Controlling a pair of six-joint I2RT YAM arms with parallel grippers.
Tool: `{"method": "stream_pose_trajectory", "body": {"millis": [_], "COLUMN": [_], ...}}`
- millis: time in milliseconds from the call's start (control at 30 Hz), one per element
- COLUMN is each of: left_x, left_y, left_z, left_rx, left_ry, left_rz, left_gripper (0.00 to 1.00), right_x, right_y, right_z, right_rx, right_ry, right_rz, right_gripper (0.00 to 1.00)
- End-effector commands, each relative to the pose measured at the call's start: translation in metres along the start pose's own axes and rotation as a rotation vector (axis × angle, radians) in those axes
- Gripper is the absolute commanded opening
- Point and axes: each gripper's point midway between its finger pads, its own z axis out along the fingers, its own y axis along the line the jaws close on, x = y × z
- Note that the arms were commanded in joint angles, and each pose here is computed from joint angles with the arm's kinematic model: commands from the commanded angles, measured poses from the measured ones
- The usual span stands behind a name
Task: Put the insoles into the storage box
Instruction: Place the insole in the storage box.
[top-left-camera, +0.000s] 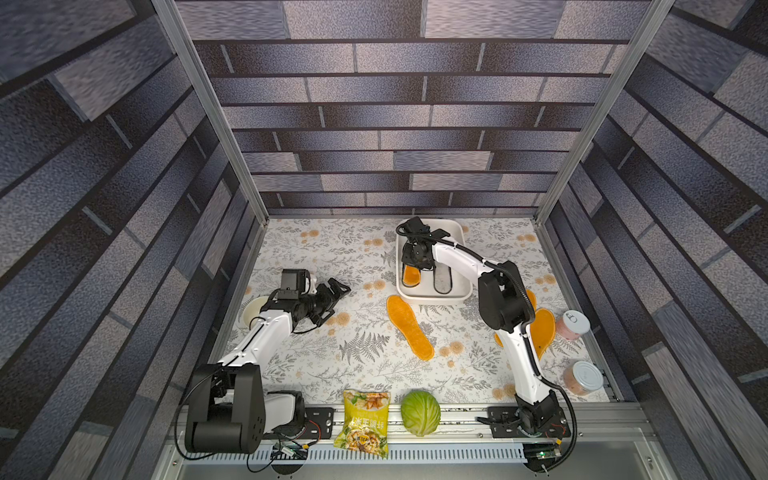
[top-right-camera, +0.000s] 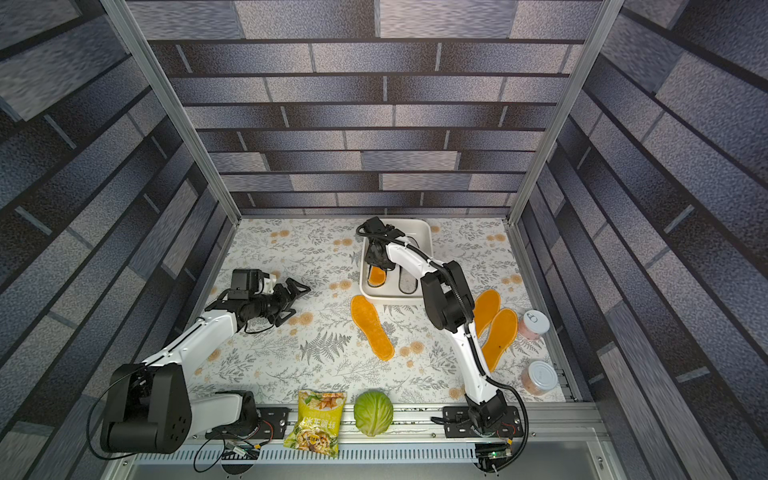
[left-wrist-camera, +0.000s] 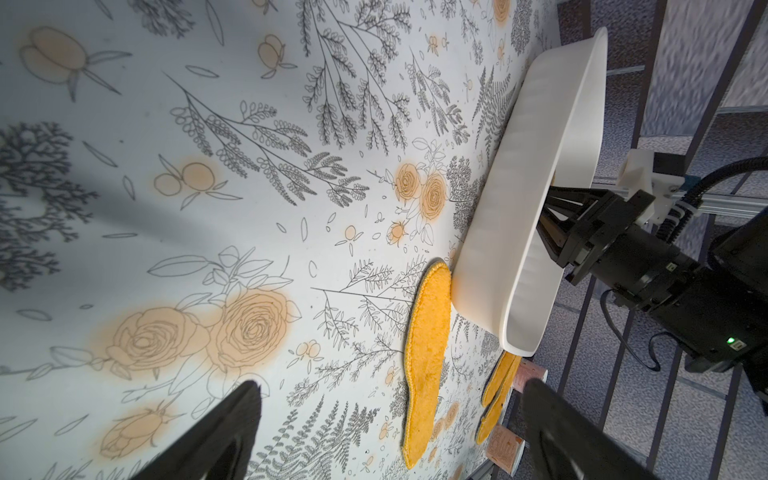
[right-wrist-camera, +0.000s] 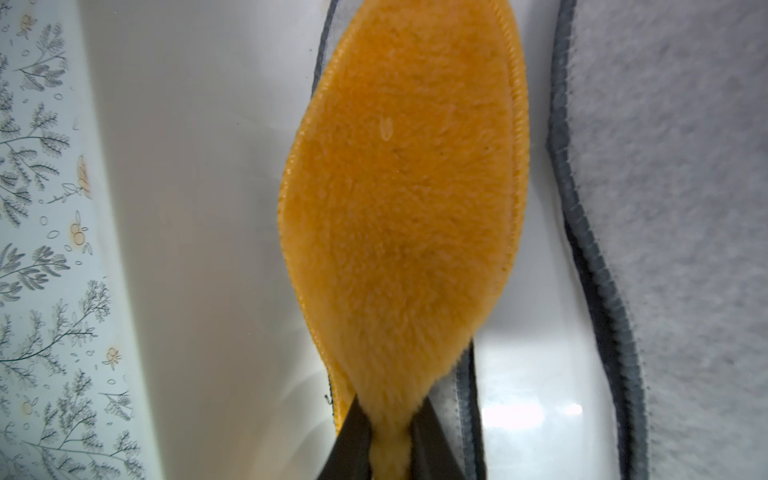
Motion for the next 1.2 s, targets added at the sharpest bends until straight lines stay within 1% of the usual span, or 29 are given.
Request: {"method": "stream_pose_trajectory", "body": {"millis": [0,167,267,500,633,767,867,1167], "left_x": [-0.004,-0.003,-0.003,-0.004,-0.004,-0.003,-0.003,-0.003], "left_y": [-0.004,-0.003,-0.004,-0.004,-0.004,-0.003,-0.004,-0.004], "left_z": [-0.003,-0.003,-0.003,-0.004,-0.004,-0.004,-0.004,-0.004], "left_rx": [0.015,0.015,0.015,0.014,0.015,0.015,0.016,0.016], "left_ry": [-0.011,-0.011,-0.013,-0.016,-0.015,-0.015,-0.016,-0.016], "left_rz": [0.005,0.002,0.003,0.003,0.003,0.004,0.004,0.005], "left_gripper": [1.0,1.0,1.0,1.0,1.0,1.0,1.0,1.0], "right_x": [0.005,0.007,0.006,0.007,0.005,0.003,0.0,-0.005], "right_y": [-0.008,-0.007,-0.009,-0.01,-0.01,-0.01,-0.009,-0.01], "right_z": [0.009,0.01,0.011,0.011,0.01,0.005,0.002,-0.008], "right_rx": [0.026,0.024,0.029,0.024,0.024,0.021,0.019,0.016], "right_ry": [0.038,0.053,0.052,0.056,0.051,0.042,0.033,0.008], "right_rz": [-0.012,-0.023,-0.02,-0.013,-0.013,-0.018,-0.021,-0.033], "right_gripper": [0.17,0.18,0.22,0.23,0.29,0.31,0.36,0.43]}}
